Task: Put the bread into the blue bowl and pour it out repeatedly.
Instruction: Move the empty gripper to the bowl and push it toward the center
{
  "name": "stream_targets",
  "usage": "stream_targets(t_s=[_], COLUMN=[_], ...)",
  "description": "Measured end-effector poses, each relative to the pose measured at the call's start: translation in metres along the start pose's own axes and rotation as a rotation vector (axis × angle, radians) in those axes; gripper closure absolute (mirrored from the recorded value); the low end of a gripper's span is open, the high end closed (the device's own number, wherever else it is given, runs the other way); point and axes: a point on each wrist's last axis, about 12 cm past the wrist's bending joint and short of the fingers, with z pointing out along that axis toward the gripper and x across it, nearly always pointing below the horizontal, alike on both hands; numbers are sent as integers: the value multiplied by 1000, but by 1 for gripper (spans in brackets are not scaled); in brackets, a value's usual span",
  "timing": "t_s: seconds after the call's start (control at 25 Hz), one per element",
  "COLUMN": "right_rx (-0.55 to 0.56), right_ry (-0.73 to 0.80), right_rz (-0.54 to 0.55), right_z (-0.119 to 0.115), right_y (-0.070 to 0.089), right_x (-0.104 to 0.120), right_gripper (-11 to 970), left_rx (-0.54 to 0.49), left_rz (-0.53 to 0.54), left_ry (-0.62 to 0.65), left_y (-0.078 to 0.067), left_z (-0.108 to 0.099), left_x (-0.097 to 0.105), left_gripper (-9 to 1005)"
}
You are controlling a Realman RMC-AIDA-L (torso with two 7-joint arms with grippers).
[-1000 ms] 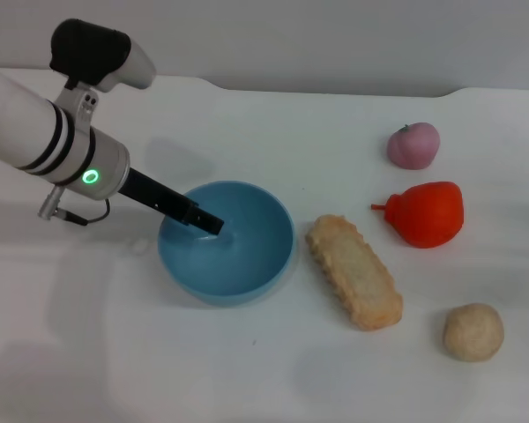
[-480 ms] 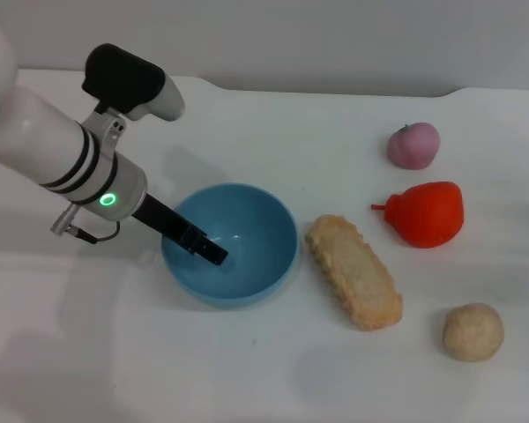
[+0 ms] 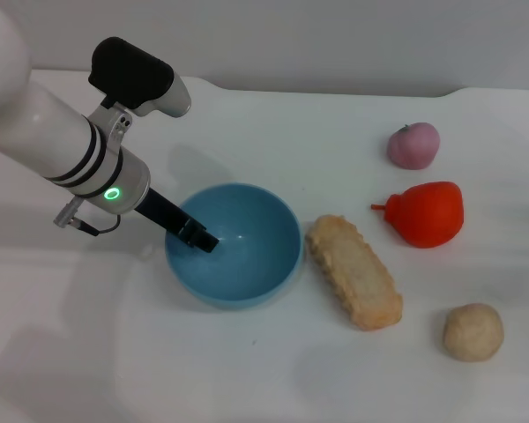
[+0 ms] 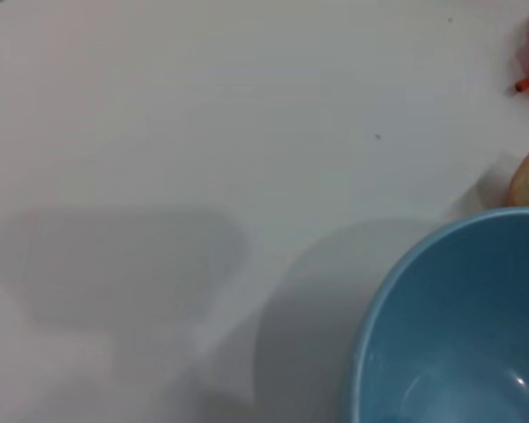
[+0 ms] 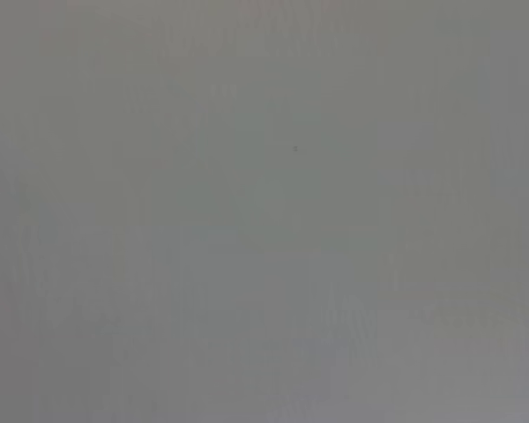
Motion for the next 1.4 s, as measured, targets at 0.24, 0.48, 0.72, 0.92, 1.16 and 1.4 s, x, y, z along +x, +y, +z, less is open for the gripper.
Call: stream_targets(t_s=[0.24,0.48,0.72,0.92,1.16,1.4], right_rx=[0,-1,-63,-242,-448,-542], right_ry=[-2,-4,-3,54,260,605], right_rz=[1,1,101,175,217,182], right_z=[1,1,10,26,50,68], right_y=[0,1,5,16,33,52], right_x=[0,-1,-8,-23,-48,-78], right_gripper=[278,278,278,278,278,278], left_rx=[-5,-1,4,41,69,57], left_rz=[4,-67,-216,-350,-521,-573], left_ry=[12,19,19,-8,-87,-137], left_y=[-1,-2,0,8,25,35], left_z=[1,-1,-6,-15,-29,-33], left_x=[0,-3,-5,-4,0,5], left_gripper=[542,750,965,998,997,997])
